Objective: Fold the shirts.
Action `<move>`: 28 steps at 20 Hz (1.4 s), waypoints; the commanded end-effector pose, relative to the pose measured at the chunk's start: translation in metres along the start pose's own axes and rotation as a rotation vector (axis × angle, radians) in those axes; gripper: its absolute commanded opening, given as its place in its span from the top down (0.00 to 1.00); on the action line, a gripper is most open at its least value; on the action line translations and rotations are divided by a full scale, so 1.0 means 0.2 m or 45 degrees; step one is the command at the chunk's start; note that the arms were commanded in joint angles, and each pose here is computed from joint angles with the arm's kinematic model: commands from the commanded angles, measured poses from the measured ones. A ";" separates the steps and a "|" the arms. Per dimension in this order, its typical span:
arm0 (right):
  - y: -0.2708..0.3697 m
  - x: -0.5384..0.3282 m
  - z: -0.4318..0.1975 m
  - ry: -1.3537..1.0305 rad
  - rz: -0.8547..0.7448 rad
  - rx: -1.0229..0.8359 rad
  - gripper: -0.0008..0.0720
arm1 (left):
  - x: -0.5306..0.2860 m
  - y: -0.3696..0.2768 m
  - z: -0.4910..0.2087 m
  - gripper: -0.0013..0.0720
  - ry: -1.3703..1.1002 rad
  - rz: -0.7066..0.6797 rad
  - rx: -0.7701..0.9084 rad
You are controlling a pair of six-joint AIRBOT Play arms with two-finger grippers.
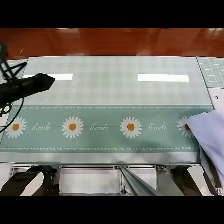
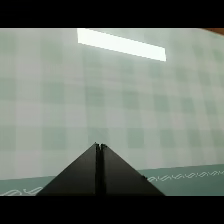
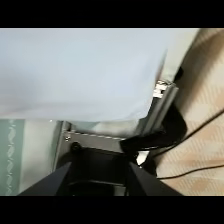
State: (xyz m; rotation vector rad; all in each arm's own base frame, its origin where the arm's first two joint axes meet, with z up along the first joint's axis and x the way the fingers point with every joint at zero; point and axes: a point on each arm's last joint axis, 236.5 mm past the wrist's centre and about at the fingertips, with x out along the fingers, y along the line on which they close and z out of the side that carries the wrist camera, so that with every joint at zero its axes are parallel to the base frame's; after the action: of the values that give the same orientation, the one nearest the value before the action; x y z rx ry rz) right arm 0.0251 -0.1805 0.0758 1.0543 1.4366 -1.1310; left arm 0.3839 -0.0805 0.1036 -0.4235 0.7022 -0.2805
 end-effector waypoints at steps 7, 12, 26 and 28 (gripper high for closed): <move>1.23 -0.66 0.21 -0.368 1.192 -0.449 0.96 | 0.01 -0.08 0.59 0.95 -0.151 -0.039 0.110; 2.06 -0.82 -0.55 -0.634 1.185 -1.402 0.96 | 0.04 -0.58 0.73 0.95 -0.131 -0.218 0.306; 2.19 0.22 -0.69 -0.450 0.198 -1.690 0.96 | 0.34 0.15 -0.41 0.95 0.730 0.415 0.153; 2.19 0.22 -0.70 -0.449 0.198 -1.690 0.96 | 0.34 0.15 -0.41 0.95 0.731 0.414 0.155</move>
State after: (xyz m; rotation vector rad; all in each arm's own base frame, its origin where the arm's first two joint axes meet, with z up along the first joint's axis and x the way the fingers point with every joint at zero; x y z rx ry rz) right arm 0.4237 0.0414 -0.0069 0.0108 1.3499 -0.0585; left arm 0.3847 -0.1054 0.0001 -0.1058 1.2764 -0.1464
